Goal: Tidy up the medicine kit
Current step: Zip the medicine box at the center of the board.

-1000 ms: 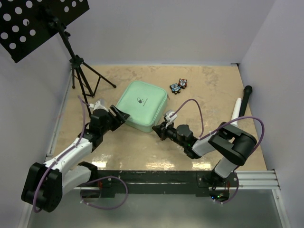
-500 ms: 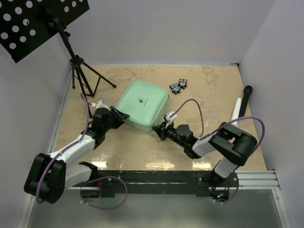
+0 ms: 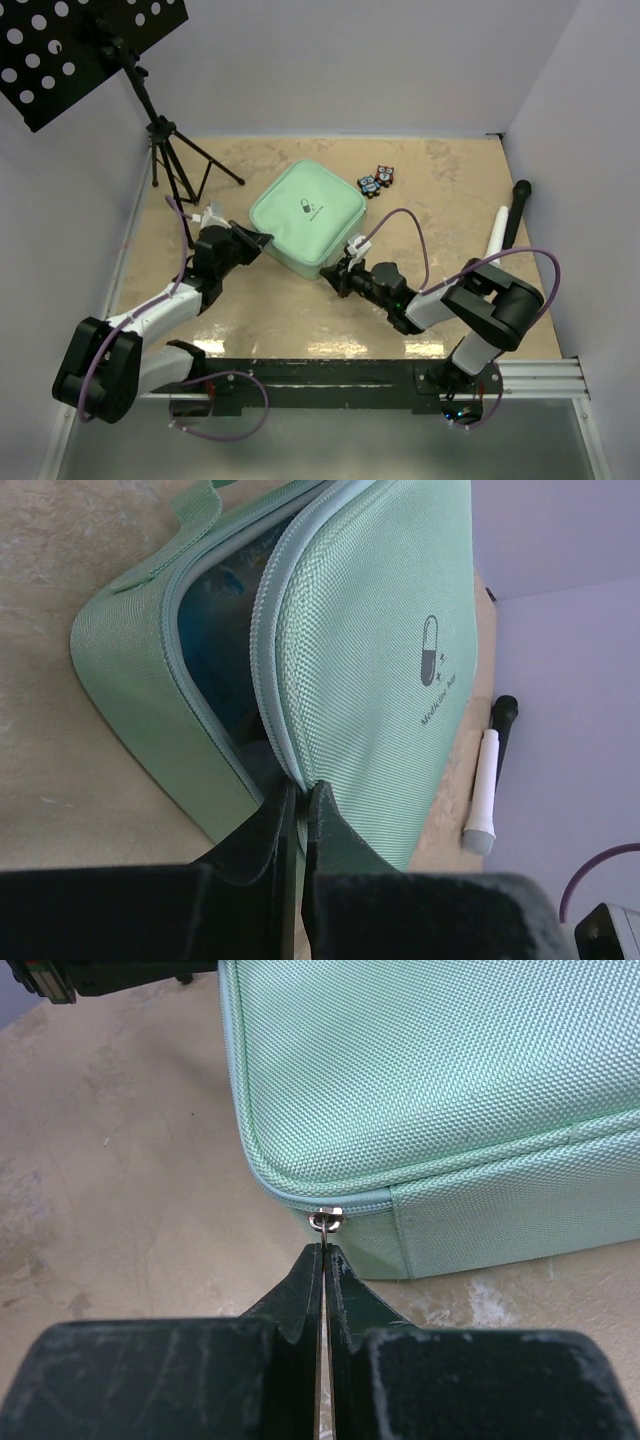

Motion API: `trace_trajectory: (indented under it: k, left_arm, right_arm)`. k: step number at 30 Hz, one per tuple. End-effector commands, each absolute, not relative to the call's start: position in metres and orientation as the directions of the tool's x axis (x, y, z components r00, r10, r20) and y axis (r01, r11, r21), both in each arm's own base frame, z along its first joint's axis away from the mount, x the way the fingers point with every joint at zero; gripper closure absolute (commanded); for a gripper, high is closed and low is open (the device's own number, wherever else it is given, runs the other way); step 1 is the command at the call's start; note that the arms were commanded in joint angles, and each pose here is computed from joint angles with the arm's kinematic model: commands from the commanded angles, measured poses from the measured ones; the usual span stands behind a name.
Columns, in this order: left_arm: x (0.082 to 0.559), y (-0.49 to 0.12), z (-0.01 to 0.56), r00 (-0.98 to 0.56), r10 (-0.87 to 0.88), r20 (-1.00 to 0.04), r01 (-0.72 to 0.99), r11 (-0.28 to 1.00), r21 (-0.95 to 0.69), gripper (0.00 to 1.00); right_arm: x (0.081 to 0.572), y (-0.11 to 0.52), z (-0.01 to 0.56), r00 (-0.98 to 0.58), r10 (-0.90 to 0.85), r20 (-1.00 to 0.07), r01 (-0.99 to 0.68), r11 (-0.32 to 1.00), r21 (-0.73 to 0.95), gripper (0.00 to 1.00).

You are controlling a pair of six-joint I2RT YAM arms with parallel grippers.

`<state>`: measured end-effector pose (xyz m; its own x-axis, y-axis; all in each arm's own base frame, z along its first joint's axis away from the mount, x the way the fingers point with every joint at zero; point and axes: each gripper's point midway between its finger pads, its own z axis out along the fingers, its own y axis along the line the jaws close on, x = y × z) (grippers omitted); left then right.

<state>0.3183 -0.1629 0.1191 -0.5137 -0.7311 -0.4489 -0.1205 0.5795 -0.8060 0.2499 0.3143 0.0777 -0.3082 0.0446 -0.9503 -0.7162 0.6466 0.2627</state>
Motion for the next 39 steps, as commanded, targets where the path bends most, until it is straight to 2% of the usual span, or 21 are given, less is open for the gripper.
trace_trajectory:
  k: [1, 15, 28, 37, 38, 39]
  left_arm:
    - [0.314, -0.17, 0.116, -0.531, -0.715, -0.455, -0.085, 0.58, -0.81, 1.0]
    - [0.309, -0.167, 0.091, -0.537, -0.726, -0.43, -0.174, 0.594, -0.785, 1.0]
    - [0.306, -0.166, 0.091, -0.508, -0.744, -0.435, -0.195, 0.591, -0.783, 1.0]
    - [0.302, -0.168, 0.096, -0.508, -0.734, -0.452, -0.173, 0.6, -0.781, 1.0]
    - [0.303, -0.167, 0.1, -0.503, -0.726, -0.469, -0.167, 0.614, -0.771, 0.96]
    - [0.305, -0.165, 0.104, -0.502, -0.713, -0.489, -0.165, 0.634, -0.756, 0.88]
  right_arm:
    - [0.251, 0.32, 0.101, -0.248, 0.076, -0.966, -0.745, 0.622, 0.24, 1.0]
    - [0.233, 0.339, 0.1, -0.23, 0.023, -0.973, -0.8, 0.565, 0.202, 1.0]
    - [0.216, 0.366, 0.1, -0.205, -0.036, -0.978, -0.86, 0.483, 0.162, 1.0]
    - [0.217, 0.369, 0.1, -0.205, -0.044, -0.978, -0.861, 0.483, 0.158, 1.0]
    - [0.217, 0.368, 0.099, -0.206, -0.047, -0.977, -0.86, 0.484, 0.158, 1.0]
    - [0.216, 0.366, 0.097, -0.21, -0.049, -0.976, -0.858, 0.488, 0.16, 1.0]
